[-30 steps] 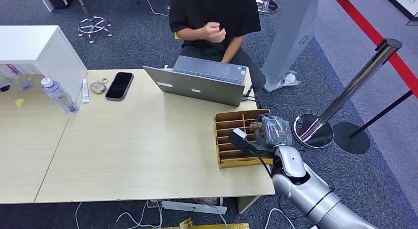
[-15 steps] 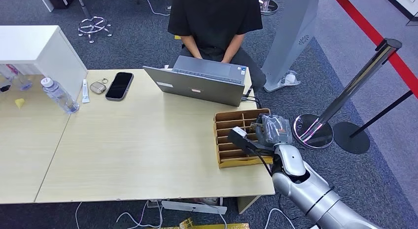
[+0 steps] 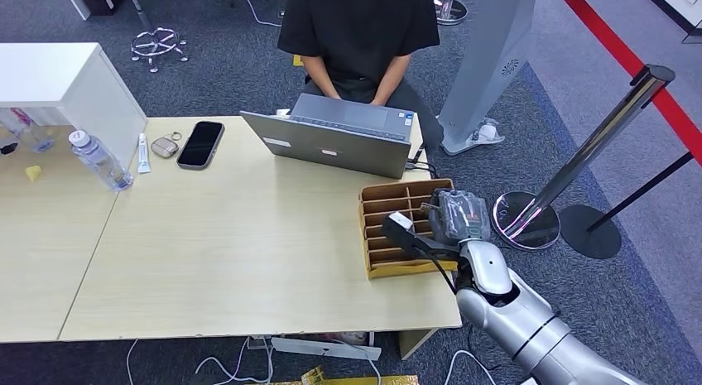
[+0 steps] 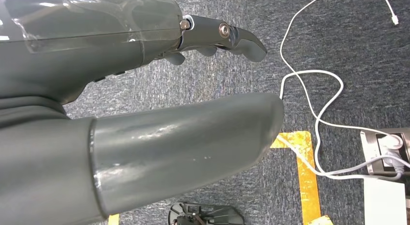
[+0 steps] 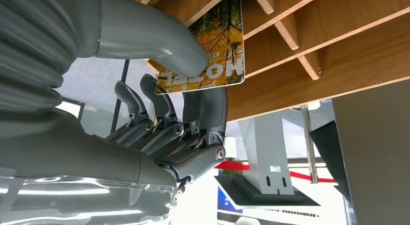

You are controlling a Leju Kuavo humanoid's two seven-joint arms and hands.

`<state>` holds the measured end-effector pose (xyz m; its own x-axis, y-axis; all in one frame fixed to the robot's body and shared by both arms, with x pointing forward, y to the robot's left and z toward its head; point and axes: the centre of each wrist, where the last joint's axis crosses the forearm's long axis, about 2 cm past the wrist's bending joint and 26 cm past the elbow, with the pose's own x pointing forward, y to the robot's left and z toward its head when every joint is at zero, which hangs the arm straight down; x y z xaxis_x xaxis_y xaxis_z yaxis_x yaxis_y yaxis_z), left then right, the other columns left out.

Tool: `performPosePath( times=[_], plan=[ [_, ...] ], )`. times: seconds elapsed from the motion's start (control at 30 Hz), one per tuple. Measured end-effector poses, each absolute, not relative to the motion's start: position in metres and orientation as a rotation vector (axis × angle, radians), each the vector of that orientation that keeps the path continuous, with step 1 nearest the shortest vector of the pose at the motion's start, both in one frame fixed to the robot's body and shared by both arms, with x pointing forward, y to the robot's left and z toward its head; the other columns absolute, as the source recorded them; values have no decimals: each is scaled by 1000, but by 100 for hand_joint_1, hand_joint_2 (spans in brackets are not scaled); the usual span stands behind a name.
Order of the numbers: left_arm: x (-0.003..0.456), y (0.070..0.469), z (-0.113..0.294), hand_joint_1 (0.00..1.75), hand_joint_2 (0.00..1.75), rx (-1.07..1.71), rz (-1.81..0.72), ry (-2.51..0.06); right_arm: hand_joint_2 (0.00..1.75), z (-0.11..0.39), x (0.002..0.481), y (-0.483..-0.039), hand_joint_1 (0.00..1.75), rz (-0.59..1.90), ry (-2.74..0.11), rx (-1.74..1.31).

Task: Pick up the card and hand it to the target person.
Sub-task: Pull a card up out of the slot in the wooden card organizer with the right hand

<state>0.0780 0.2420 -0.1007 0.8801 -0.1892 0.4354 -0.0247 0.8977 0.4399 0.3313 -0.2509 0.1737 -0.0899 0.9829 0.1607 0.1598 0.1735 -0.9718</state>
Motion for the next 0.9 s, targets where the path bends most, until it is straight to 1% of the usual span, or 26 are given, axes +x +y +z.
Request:
performPosePath(
  times=[0.23,0.37,0.5,0.63,0.7,0.83,0.9],
  plan=[
    [78,241,-101,0,0,452,-83,-490,175,187,328,-251,149,1023,-1525,-1211],
    [78,240,-101,0,0,449,-81,-491,175,204,327,-257,161,959,-1593,-1275],
    [78,239,-100,0,0,449,-81,-491,175,215,329,-262,154,918,-1624,-1314],
    [78,240,-100,0,0,447,-92,-491,175,223,334,-264,155,861,-1665,-1327],
    [78,240,-101,0,0,444,-104,-494,175,226,341,-268,154,819,-1683,-1320],
    [79,241,-101,0,0,438,-126,-504,175,228,361,-277,147,748,-1688,-1299],
    [80,241,-100,0,0,435,-136,-508,175,229,369,-280,147,716,-1695,-1295]
  ],
)
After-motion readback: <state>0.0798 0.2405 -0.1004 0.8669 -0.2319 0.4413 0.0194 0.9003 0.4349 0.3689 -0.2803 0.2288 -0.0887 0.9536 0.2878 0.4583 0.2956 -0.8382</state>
